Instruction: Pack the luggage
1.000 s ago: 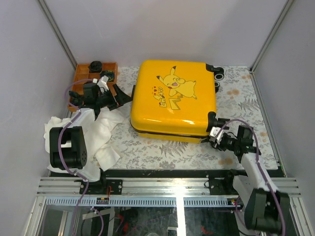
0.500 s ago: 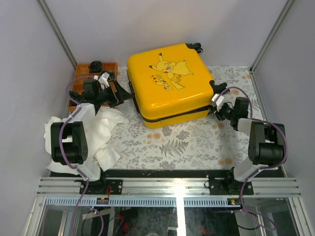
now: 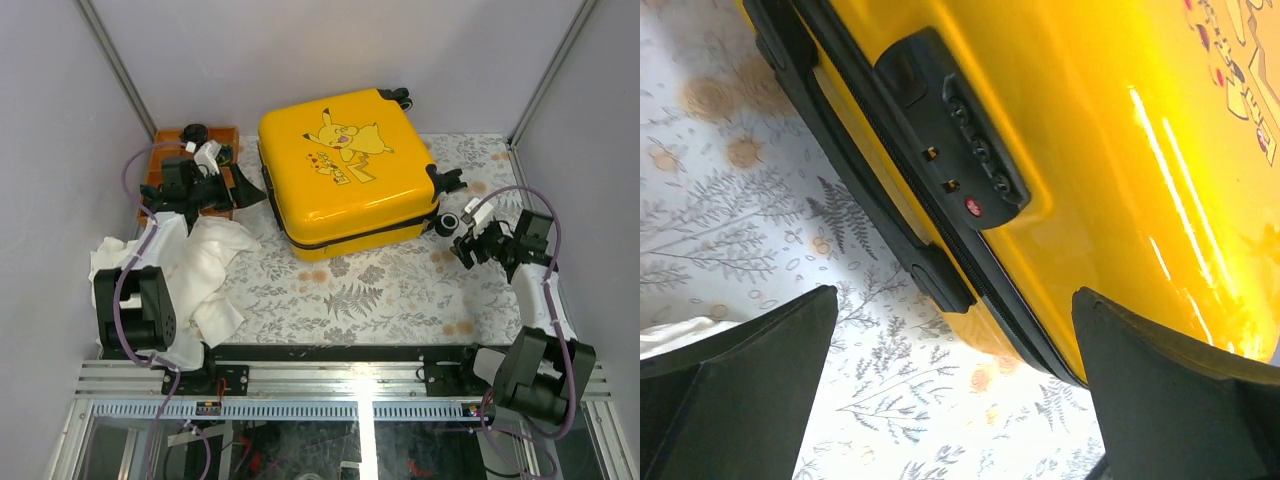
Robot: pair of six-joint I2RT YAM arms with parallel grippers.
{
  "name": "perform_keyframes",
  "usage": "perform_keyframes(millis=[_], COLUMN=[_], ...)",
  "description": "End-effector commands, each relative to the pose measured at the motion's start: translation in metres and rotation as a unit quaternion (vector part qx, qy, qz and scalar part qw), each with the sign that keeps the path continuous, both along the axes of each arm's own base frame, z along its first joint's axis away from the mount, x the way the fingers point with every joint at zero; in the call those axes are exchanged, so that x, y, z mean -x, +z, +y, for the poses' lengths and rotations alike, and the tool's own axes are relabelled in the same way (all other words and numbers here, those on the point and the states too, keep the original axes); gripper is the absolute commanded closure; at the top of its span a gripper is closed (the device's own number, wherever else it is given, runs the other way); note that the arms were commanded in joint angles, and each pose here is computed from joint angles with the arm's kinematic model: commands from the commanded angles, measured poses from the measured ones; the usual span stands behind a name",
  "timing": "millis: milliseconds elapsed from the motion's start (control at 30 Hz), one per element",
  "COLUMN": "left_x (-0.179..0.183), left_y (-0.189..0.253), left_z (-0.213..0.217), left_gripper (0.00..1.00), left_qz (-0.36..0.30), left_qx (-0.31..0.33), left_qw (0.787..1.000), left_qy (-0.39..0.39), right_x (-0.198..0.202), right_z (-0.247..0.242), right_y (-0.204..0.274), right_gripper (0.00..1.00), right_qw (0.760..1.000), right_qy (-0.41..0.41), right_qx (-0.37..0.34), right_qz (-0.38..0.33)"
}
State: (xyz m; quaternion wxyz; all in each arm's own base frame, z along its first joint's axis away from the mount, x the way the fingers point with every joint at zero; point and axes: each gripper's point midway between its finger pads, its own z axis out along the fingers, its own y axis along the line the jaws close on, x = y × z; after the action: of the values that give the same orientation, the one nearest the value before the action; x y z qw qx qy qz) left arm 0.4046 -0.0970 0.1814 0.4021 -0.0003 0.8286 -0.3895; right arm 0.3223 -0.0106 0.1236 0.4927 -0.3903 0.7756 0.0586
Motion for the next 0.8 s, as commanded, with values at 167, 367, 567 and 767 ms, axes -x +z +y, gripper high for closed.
perform_keyframes(millis=[167, 367, 567, 767], left_x=[-0.016, -0.034, -0.041, -0.045], left_y=[0.086, 0.117, 0.124, 0.116], left_z=[0.024, 0.021, 0.023, 0.031], left_gripper=[0.0, 0.0, 0.0, 0.0], left_qz=[-0.189, -0.214, -0.201, -0.194], left_qx=[-0.161, -0.156, -0.203, -0.244], left_qw=[0.968, 0.964, 0.957, 0.949], left_qy=[-0.027, -0.036, -0.042, -0.038], right_x=[0.008, -0.025, -0.048, -0.058], right_z=[0.052, 0.061, 0.059, 0.073], right_y=[0.019, 0.018, 0.01, 0.011], right_gripper=[0.27, 0.29, 0.31, 0.36], right_qw=[0.968, 0.957, 0.956, 0.956], right_qy=[-0.052, -0.071, -0.07, -0.048], right_qx=[-0.242, -0.282, -0.284, -0.289], right_qz=[0.044, 0.003, -0.024, -0.032])
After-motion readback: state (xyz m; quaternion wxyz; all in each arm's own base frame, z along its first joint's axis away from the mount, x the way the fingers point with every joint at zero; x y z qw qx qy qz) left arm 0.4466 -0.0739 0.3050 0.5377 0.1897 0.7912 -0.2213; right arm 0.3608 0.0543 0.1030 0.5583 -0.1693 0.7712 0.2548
